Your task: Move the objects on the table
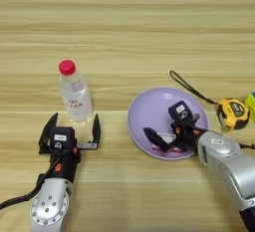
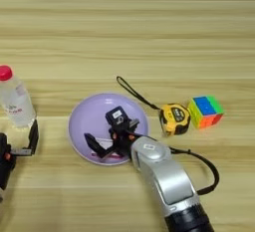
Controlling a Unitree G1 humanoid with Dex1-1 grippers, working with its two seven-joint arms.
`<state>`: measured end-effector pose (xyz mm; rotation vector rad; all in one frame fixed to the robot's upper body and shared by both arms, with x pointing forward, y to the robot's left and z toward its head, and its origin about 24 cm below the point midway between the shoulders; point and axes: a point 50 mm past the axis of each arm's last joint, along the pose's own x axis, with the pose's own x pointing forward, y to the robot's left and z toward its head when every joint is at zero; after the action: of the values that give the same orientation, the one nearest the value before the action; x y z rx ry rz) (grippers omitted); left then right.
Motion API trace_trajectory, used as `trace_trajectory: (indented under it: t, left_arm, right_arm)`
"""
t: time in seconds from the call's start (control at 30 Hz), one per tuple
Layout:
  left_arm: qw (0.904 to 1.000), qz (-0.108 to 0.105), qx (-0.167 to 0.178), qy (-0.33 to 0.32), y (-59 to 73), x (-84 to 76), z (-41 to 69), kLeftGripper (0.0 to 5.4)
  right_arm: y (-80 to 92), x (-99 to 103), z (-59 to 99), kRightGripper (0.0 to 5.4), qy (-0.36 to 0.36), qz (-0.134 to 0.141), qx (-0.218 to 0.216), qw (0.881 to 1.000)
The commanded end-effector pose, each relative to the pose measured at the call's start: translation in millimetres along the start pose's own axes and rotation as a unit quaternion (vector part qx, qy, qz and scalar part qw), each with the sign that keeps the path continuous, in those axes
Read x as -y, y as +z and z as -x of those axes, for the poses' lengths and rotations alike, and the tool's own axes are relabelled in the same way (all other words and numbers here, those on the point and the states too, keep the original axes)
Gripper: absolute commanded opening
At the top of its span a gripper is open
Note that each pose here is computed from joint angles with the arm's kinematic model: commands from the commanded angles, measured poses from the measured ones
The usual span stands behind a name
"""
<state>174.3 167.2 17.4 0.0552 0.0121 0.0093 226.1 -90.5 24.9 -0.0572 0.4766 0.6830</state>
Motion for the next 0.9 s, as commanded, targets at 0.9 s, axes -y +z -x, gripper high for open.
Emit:
trace_trajectory:
  t: [0.9]
  left_arm:
    - [1.0000,-0.005,-0.003,-0.003,-0.4,3.1,-3.6,5.40]
  right_arm:
    - [24.2,19.0,11.0,5.38,0.013,0.063,0.121,0.991]
